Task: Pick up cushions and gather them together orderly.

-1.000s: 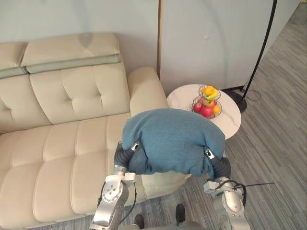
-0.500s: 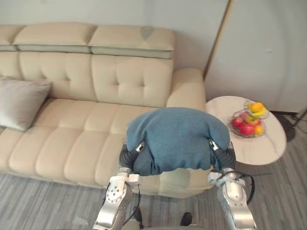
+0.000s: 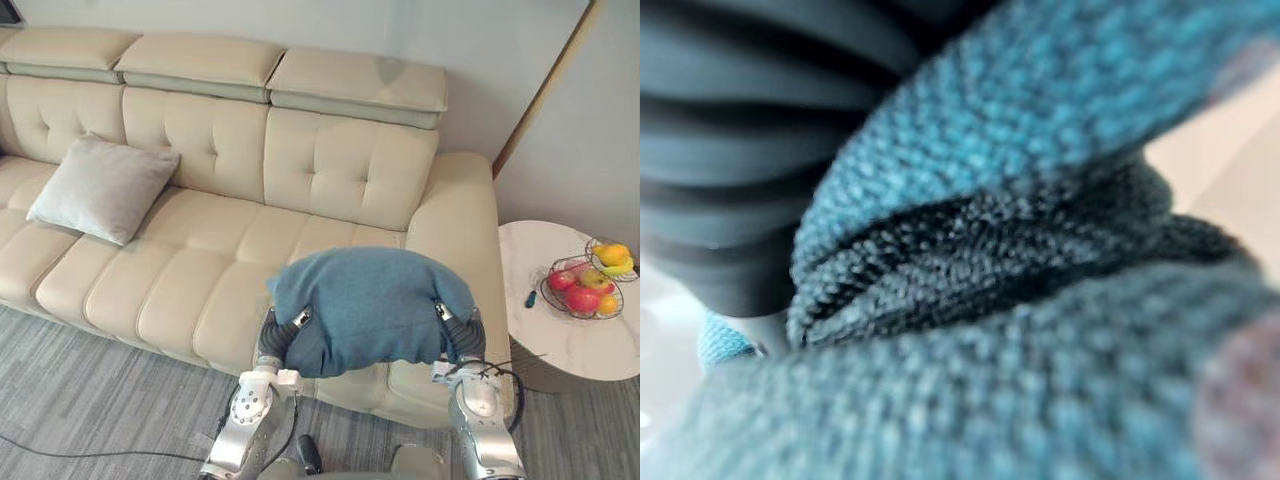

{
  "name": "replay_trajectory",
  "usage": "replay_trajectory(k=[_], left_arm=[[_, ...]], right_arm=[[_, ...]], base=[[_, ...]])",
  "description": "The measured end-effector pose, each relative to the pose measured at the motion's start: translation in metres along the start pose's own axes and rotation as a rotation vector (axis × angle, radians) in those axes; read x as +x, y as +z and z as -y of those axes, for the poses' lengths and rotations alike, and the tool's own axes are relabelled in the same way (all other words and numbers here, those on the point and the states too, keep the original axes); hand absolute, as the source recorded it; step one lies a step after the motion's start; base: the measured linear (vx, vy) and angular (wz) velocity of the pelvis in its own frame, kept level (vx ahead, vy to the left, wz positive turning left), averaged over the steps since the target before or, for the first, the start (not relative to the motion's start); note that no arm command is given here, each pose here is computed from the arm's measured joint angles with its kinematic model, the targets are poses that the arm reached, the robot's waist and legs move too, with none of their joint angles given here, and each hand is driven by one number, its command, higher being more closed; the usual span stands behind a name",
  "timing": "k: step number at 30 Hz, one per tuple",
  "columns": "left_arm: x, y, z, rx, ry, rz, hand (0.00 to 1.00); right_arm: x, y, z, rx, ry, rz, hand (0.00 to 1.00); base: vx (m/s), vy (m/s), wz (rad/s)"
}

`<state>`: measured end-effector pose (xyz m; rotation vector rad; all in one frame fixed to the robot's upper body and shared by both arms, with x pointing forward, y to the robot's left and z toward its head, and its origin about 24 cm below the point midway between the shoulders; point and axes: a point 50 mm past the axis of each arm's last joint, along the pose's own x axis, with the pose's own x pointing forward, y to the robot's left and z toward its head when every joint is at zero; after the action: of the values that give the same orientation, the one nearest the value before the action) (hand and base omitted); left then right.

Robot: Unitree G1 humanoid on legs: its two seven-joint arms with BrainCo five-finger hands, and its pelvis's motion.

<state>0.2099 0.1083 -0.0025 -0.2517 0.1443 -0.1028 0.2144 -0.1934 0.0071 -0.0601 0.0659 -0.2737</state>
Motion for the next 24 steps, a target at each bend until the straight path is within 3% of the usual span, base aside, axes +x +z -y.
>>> replay_trajectory(k=[7, 12, 16, 24], left_arm=[[-0.003, -0.01, 0.004, -0.013, -0.016, -0.055, 1.0], [-0.015, -0.007, 0.003, -0.049, 0.005, -0.036, 1.0], [-0.013, -0.004, 0.011, -0.077, -0.013, -0.02, 1.0], [-0.016, -0.005, 0.012, -0.039, -0.037, -0.027, 1.0]], right_arm=[[-0.012, -0.005, 0.008, -0.014, -0.015, -0.026, 1.0], [-0.017, 0.038, -0.002, 0.038, 0.017, 0.147, 1.0], [-0.014, 0.05, -0.002, 0.054, 0.001, 0.21, 1.0], [-0.022, 0.033, 0.002, 0.073, -0.056, 0.131, 1.0]], base=[[0.28, -0.032, 0.59], [0.23, -0.015, -0.36], [0.18, 0.241, -0.56], [0.07, 0.21, -0.22]])
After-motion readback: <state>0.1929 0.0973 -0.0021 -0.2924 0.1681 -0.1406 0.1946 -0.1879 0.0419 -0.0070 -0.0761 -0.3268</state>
